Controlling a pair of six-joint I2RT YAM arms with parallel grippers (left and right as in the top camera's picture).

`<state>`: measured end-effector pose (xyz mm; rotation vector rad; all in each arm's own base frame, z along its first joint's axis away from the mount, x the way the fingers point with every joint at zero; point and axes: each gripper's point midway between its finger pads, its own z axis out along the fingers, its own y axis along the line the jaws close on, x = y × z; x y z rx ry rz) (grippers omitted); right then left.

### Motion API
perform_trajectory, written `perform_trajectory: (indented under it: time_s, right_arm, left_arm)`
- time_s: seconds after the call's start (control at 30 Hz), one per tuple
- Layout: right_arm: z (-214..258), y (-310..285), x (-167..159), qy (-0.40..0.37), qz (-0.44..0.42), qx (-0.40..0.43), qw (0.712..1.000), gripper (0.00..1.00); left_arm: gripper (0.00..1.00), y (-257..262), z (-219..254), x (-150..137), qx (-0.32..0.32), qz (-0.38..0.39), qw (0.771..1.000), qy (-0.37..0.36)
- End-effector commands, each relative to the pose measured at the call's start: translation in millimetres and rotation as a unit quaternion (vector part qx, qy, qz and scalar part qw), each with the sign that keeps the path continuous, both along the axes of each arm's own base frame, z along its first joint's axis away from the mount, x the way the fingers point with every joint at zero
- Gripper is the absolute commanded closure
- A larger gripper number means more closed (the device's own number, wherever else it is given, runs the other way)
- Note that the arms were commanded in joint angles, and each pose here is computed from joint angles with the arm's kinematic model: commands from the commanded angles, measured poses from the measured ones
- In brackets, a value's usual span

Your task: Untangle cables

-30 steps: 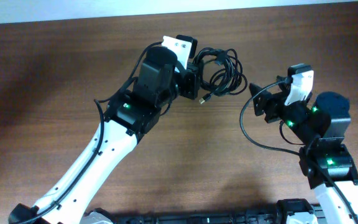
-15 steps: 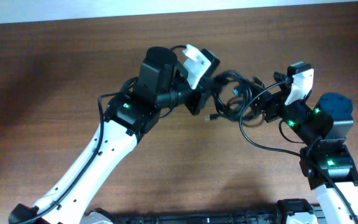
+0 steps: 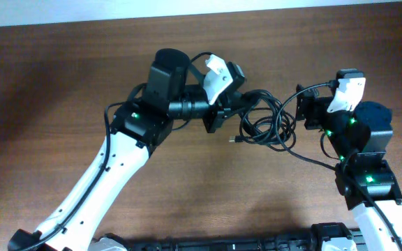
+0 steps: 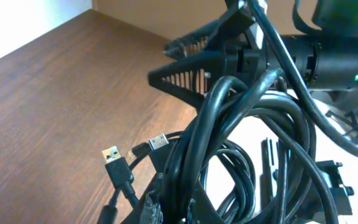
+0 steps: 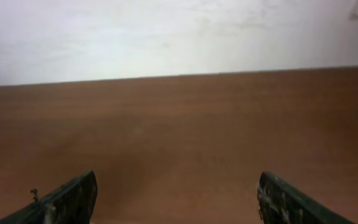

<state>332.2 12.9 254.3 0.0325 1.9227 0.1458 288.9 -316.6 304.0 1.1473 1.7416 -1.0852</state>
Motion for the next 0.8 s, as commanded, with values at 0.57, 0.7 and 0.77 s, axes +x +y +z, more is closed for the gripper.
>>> perform_trajectory:
  time_s: [0.57,0.7,0.77]
  right_arm:
    - [41.0,56.6,-25.5,-0.044,0.149,0.1,0.983,0.16]
    - [49.1,74.8,-34.3,-0.044,0.199,0.138,0.969,0.16]
    - [51.2,79.4,-36.9,-0.042,0.211,0.153,0.965,0.16]
  left_arm:
    - [1.0,38.1,-3.6,54.4,0.03,0.189,0.981,0.039]
    - [1.0,46.3,-5.9,65.6,0.022,0.249,0.965,0.081]
    - [1.0,47.0,-4.3,68.0,0.007,0.266,0.958,0.106]
